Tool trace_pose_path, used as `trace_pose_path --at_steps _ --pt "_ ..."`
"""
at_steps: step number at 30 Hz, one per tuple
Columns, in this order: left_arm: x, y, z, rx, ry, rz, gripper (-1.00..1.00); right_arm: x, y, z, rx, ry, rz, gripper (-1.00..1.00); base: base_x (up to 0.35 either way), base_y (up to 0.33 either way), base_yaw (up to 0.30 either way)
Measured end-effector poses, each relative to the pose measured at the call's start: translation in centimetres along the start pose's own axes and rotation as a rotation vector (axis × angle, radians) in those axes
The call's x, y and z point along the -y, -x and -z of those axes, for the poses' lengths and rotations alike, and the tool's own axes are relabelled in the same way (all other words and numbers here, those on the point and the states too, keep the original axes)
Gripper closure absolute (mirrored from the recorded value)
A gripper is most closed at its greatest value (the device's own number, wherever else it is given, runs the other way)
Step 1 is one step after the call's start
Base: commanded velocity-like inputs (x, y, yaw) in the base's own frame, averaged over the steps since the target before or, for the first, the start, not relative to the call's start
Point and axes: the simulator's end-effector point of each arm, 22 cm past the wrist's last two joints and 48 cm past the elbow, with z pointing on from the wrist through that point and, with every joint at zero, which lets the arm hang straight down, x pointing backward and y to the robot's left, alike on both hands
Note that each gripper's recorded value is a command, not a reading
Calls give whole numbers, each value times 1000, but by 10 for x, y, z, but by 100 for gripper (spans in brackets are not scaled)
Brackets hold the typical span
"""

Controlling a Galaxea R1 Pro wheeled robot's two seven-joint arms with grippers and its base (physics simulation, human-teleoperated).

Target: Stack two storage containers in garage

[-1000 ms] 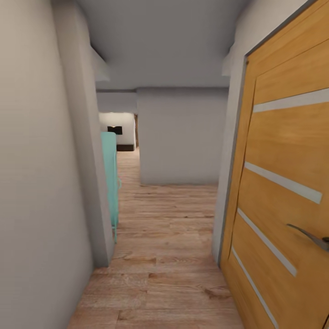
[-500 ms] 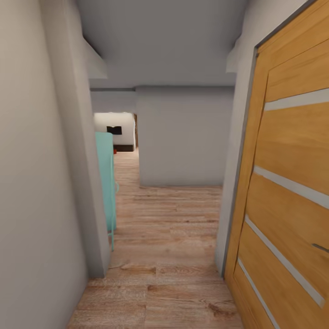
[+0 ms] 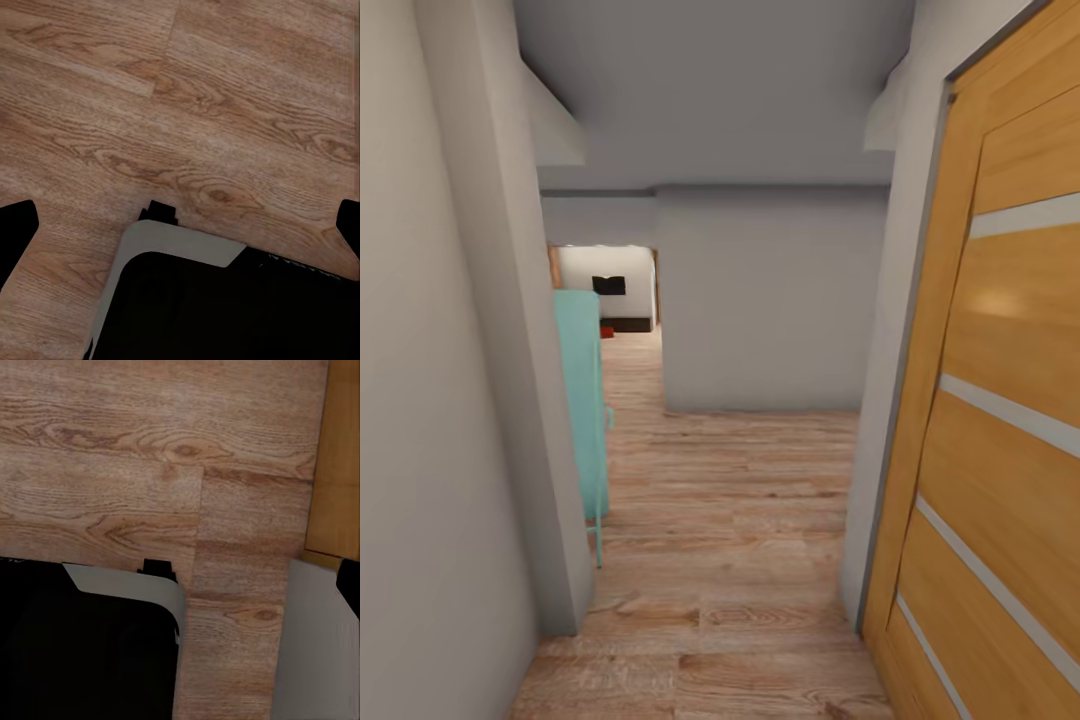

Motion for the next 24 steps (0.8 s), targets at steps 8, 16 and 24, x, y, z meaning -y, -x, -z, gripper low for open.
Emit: trace_pose_path --at_steps 8,16,24 --pt "0 0 0 0 0 0 -100 1 0 0 1 -1 1 -100 322 0 145" --pt "0 0 0 0 0 0 -100 2 0 0 -1 -2 1 -100 322 0 32" --pt "0 0 0 0 -1 0 -100 2 -1 0 -3 -2 1 -100 322 0 1"
